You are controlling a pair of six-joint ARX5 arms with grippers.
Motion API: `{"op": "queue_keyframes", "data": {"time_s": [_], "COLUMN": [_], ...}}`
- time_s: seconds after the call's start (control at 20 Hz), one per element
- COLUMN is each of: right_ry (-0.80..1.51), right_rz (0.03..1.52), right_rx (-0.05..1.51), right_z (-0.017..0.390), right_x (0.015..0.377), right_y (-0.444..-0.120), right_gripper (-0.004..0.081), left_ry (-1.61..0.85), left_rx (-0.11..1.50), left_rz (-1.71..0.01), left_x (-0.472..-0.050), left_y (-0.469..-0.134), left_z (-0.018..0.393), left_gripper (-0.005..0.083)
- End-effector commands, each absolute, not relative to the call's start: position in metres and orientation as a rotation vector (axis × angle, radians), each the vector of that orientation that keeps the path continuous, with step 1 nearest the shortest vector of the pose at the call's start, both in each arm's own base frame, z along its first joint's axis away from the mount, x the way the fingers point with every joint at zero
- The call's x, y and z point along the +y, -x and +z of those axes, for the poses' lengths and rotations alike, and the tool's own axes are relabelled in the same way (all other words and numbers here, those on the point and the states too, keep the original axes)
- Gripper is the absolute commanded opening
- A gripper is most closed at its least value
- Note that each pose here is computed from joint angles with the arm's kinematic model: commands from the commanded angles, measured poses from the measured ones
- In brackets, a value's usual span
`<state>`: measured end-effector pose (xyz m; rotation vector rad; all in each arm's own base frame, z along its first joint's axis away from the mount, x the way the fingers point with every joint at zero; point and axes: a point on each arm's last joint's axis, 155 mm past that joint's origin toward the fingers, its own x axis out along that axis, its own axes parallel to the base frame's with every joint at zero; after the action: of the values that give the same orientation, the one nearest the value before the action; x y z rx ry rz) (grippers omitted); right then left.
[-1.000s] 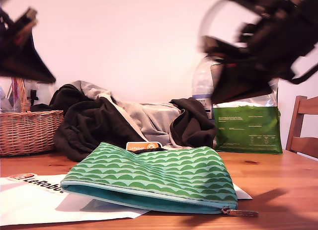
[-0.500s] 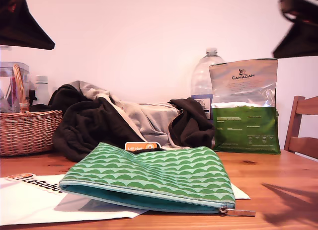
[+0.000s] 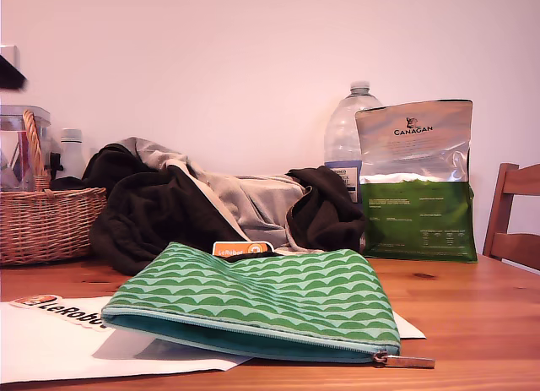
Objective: Open the zipper in the zip bag in front of you
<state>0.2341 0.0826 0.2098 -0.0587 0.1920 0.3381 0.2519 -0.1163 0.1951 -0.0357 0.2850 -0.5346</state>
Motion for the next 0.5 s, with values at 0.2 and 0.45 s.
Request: {"op": "queue_keyframes", "data": {"time_s": [0.2, 0.45], "right_ry": [0.069, 0.092], "right_rz": [0.360, 0.358], "right_rx": [0.248, 0.372], "right_z": [0.191, 0.160], "right_x": [0.083, 0.079], "right_y": [-0.220, -0.211], "right_gripper": [-0.0012, -0.0012], "left_ry": [0.038, 0.040], "left_rx": [0.311, 0.386], "left_rz": [-0.529, -0.525], "left_x": [-0.111, -0.109], "left_y": [-0.229, -0.222], "left_z": [0.185, 0.168], "left_gripper": [-0.0019, -0.0019]}}
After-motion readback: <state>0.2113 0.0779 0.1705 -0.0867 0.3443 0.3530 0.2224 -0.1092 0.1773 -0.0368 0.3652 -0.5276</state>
